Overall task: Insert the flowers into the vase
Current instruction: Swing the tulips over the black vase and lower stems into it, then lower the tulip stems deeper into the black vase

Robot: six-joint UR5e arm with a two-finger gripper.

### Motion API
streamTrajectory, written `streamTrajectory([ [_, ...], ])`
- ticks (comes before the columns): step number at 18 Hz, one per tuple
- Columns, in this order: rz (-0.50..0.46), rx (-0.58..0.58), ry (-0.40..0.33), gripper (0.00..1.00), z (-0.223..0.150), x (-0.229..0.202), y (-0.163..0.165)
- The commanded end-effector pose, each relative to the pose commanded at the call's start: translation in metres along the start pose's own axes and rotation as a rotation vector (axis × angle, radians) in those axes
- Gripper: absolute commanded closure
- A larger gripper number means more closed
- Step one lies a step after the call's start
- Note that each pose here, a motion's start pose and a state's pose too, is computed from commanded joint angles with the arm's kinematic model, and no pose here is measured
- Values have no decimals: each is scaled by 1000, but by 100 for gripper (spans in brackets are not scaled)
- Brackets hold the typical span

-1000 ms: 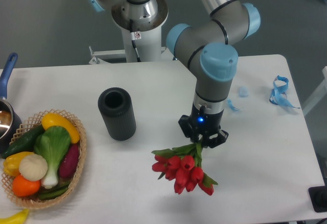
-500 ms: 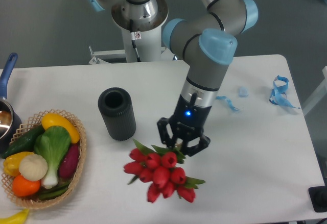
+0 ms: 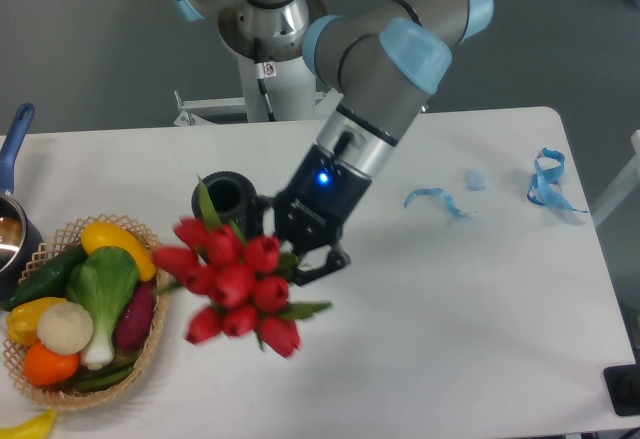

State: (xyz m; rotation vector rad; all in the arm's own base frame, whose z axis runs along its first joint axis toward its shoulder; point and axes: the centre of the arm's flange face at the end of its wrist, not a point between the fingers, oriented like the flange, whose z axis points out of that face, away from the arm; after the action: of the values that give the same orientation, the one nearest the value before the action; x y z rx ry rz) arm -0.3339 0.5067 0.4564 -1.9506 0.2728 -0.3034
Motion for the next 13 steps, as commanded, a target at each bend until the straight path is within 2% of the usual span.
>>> streamTrajectory([
  [5,41,156,61,96,-38,42,16],
  [9,57,270,68,96,-68,70,36],
  [13,60,284,76,96,-65,84,52],
])
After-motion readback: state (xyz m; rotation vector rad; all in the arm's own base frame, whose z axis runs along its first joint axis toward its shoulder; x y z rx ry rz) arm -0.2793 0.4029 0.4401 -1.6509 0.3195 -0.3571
